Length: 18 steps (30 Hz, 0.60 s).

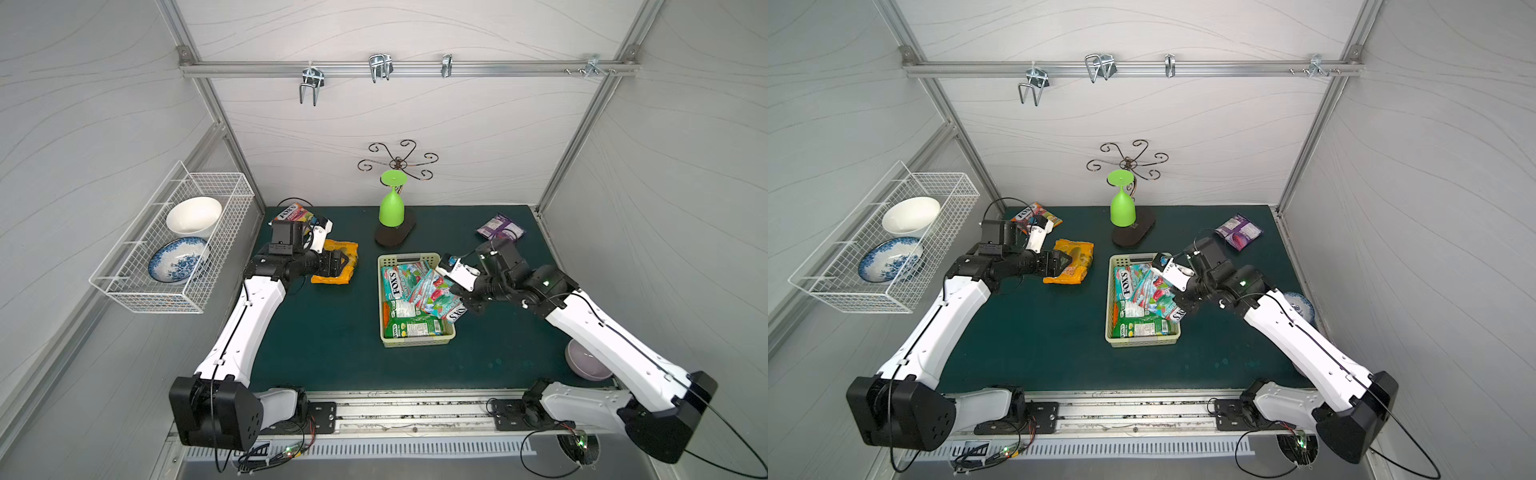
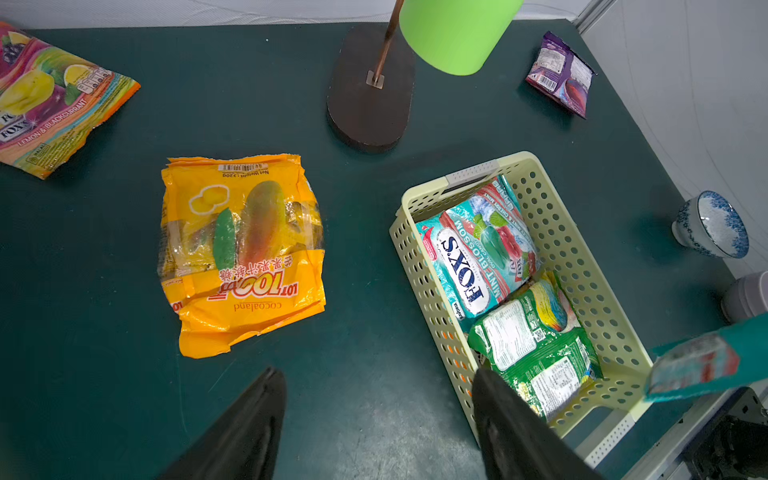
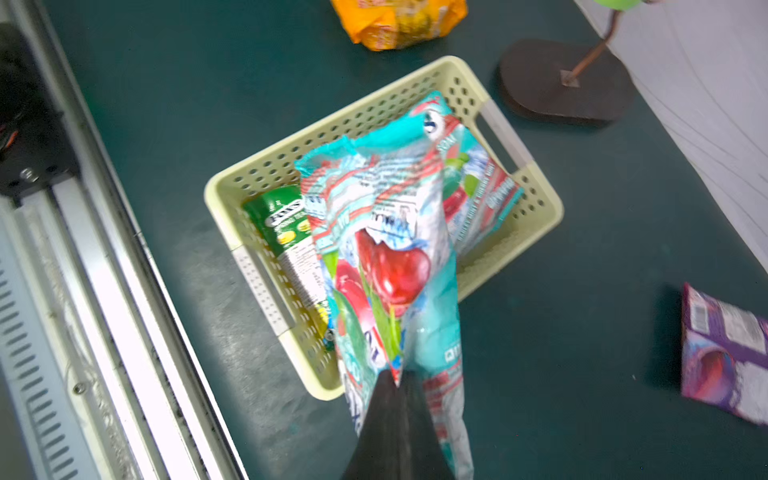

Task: Put the candies in the basket
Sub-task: Place the candy in the basket.

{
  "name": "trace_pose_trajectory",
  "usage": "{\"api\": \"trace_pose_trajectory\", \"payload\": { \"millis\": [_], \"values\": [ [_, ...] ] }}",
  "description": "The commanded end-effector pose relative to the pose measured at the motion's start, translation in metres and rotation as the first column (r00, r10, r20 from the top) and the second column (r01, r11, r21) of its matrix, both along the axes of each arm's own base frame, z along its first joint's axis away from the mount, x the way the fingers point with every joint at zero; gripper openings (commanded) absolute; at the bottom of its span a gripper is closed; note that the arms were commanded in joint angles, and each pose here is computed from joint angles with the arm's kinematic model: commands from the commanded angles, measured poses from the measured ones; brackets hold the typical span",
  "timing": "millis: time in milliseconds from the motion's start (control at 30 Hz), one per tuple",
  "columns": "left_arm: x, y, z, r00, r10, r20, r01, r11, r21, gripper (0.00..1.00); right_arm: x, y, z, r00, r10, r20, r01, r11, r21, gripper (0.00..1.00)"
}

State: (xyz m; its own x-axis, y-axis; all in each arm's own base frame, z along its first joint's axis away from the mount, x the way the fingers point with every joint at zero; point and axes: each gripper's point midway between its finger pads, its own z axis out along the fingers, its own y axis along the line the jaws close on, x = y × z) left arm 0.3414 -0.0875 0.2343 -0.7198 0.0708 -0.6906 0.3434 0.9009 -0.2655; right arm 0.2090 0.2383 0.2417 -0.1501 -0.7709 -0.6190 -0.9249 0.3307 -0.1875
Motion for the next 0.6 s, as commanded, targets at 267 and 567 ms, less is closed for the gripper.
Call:
{"api": "trace_pose_trajectory", "payload": {
  "millis": [267,567],
  "values": [
    [0.005,0.002,0.015,0.998,0.007,0.065,-0.007,1.0,-0.011,0.75,0.003,0.045,-0.021,0.951,0.299,0.072,-0.287,0.947,-0.141,0.0],
    [0.005,0.002,0.013,0.998,0.008,0.056,-0.007,1.0,-0.019,0.75,0.007,0.063,-0.04,0.926,0.377,0.026,-0.361,0.902,-0.235,0.0]
  ]
}}
